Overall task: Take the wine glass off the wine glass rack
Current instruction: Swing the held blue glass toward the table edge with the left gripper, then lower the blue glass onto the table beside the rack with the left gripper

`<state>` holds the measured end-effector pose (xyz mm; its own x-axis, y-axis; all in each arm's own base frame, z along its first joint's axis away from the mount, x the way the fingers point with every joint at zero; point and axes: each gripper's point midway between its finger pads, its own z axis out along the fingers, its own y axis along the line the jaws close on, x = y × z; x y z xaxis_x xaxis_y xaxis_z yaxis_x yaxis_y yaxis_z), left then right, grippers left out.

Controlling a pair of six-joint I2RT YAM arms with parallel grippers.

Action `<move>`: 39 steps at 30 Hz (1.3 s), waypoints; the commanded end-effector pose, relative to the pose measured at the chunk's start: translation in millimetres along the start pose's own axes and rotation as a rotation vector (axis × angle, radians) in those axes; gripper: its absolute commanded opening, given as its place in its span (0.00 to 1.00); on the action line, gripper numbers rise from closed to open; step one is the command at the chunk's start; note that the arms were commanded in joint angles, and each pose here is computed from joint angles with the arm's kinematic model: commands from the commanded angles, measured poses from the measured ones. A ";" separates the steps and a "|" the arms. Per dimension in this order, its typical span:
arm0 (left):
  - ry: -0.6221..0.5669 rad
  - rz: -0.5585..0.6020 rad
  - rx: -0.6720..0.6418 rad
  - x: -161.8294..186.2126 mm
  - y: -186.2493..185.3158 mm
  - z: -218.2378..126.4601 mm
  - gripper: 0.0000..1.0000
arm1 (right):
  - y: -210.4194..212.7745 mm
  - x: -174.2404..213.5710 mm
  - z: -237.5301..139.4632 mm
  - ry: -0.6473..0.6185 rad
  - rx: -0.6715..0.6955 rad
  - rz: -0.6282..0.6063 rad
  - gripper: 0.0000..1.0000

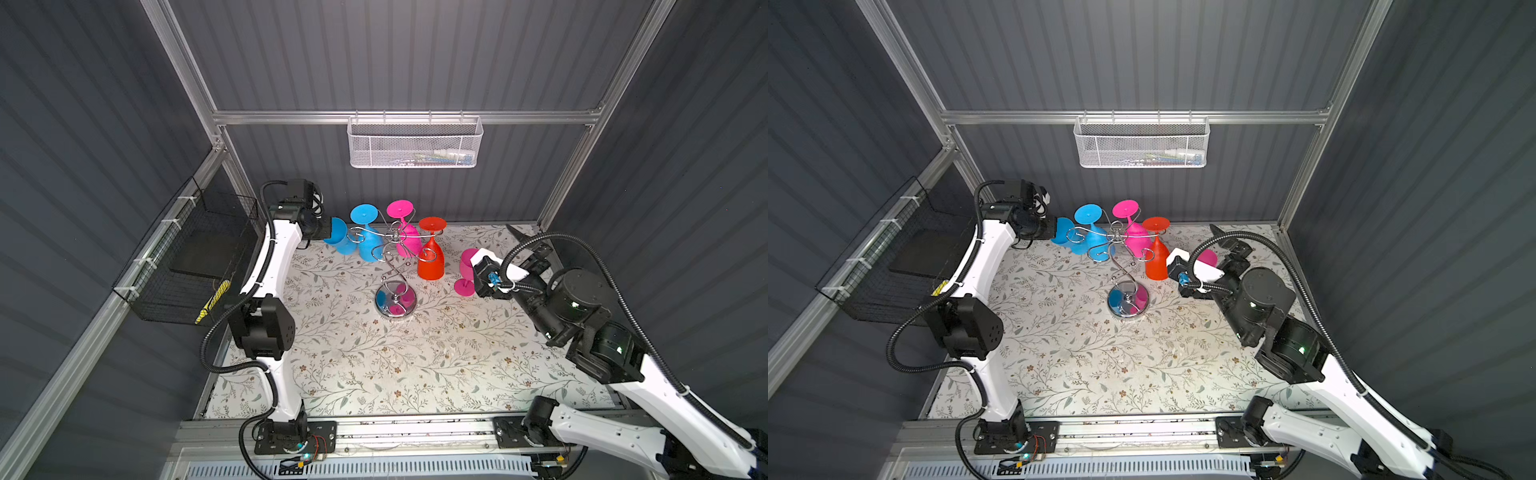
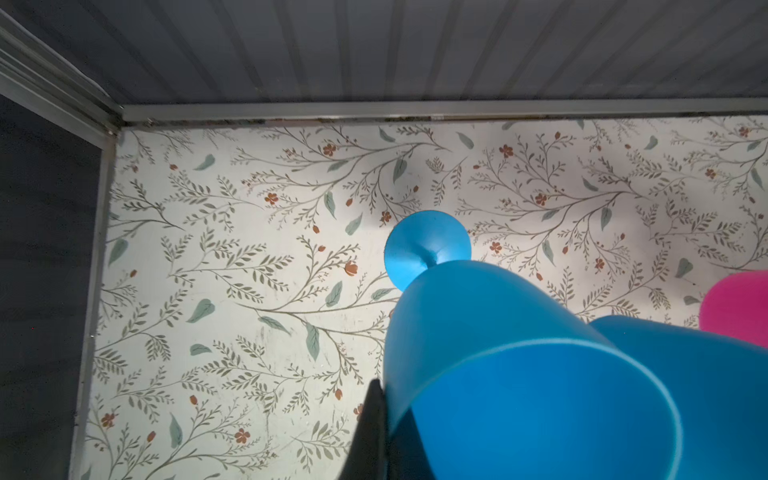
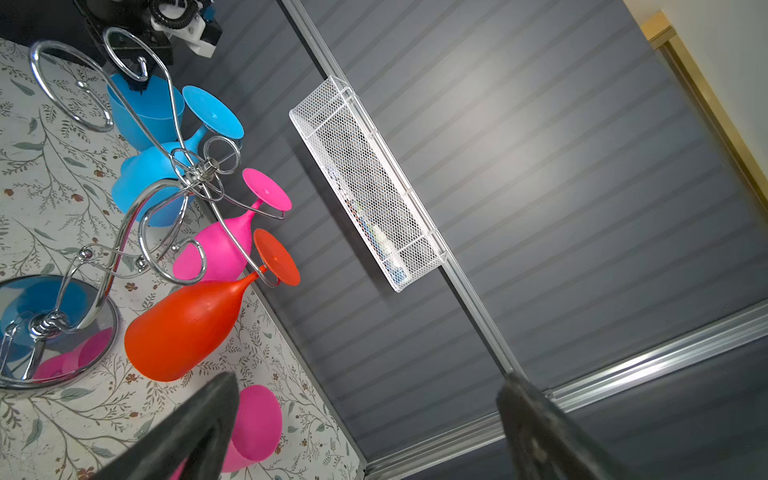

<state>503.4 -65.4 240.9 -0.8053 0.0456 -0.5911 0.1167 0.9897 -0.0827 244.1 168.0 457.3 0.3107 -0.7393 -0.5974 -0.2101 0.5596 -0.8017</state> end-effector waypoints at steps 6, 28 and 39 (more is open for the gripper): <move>0.146 0.001 0.015 22.9 -10.8 5.8 0.00 | 7.5 2.8 1.7 0.011 -0.017 0.027 0.99; 0.308 0.135 -0.049 51.6 -27.6 34.7 0.00 | 9.8 7.9 -3.6 0.023 -0.030 0.051 0.99; 0.339 0.160 -0.070 58.8 -26.7 42.5 0.00 | 9.3 9.8 -5.7 0.030 -0.029 0.051 0.99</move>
<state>479.4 -95.6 175.3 -0.9280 0.2047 -0.3114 0.2041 0.9783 0.0349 241.7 167.1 447.3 0.2855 -0.7244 -0.6275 -0.2490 0.5761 -0.7785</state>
